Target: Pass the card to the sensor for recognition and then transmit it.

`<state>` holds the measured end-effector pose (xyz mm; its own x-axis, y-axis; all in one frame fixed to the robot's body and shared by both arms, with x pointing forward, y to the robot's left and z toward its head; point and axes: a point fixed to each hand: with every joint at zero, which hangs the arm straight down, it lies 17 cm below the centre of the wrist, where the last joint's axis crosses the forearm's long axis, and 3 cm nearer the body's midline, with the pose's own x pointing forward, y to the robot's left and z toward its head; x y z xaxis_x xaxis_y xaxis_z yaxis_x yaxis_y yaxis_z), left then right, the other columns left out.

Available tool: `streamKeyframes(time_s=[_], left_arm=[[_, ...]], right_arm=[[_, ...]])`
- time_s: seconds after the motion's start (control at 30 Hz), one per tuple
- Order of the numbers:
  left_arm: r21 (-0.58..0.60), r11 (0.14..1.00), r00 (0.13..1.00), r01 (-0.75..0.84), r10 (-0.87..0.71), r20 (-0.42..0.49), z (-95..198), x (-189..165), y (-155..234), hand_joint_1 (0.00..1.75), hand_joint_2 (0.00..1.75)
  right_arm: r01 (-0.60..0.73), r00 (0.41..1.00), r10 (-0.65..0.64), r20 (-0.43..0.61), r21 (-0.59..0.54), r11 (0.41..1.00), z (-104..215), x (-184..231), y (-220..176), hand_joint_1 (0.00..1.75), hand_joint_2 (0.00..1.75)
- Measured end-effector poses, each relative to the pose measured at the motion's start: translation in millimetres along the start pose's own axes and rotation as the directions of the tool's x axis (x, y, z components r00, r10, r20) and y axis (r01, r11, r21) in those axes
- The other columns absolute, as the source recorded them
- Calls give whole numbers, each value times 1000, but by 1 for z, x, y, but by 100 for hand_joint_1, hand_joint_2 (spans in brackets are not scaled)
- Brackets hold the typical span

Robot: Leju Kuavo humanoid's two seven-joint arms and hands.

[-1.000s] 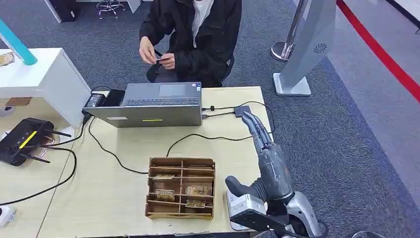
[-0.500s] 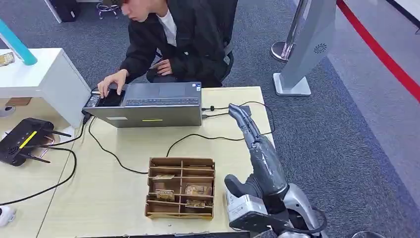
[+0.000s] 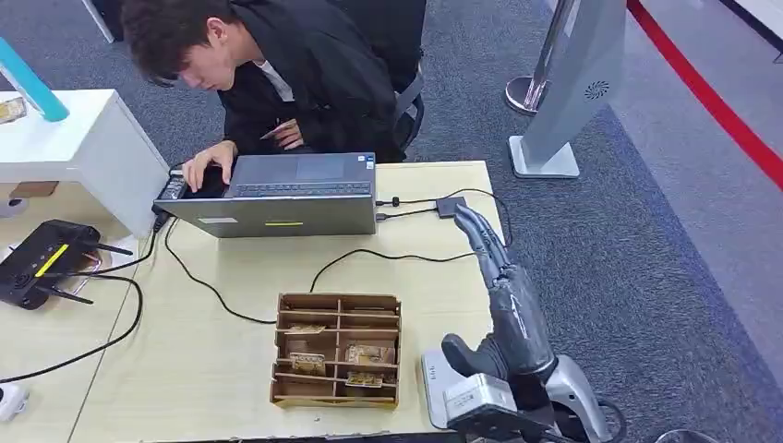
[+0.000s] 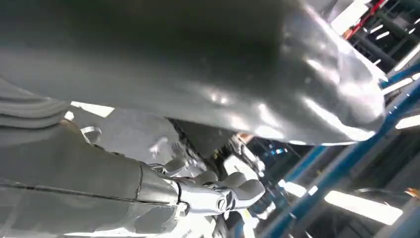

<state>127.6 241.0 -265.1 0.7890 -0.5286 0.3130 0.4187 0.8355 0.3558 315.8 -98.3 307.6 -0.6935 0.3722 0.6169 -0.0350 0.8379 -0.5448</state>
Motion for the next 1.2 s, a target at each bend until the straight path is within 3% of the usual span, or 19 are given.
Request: streamKeyframes(time_s=[0.4, 0.43, 0.7, 1.2], left_arm=[[11, 1000, 1000, -11, 11, 20, 1, 1, 0, 0, 0], [13, 1000, 1000, -12, 12, 22, 1, 0, 1, 0, 0], [24, 1000, 1000, -15, 14, 23, 1, -2, 3, 0, 0], [22, 1000, 1000, -6, 5, 23, 1, -2, 4, 0, 0]], right_arm=[[30, 1000, -30, 7, -34, 999, 32, 2, 1, 0, 0], [33, 999, -33, 8, -30, 999, 34, 3, 3, 0, 175], [54, 999, -54, -8, 8, 999, 48, 0, 16, 0, 175], [-133, 991, 136, -19, 100, 986, 56, -17, 41, 0, 175]])
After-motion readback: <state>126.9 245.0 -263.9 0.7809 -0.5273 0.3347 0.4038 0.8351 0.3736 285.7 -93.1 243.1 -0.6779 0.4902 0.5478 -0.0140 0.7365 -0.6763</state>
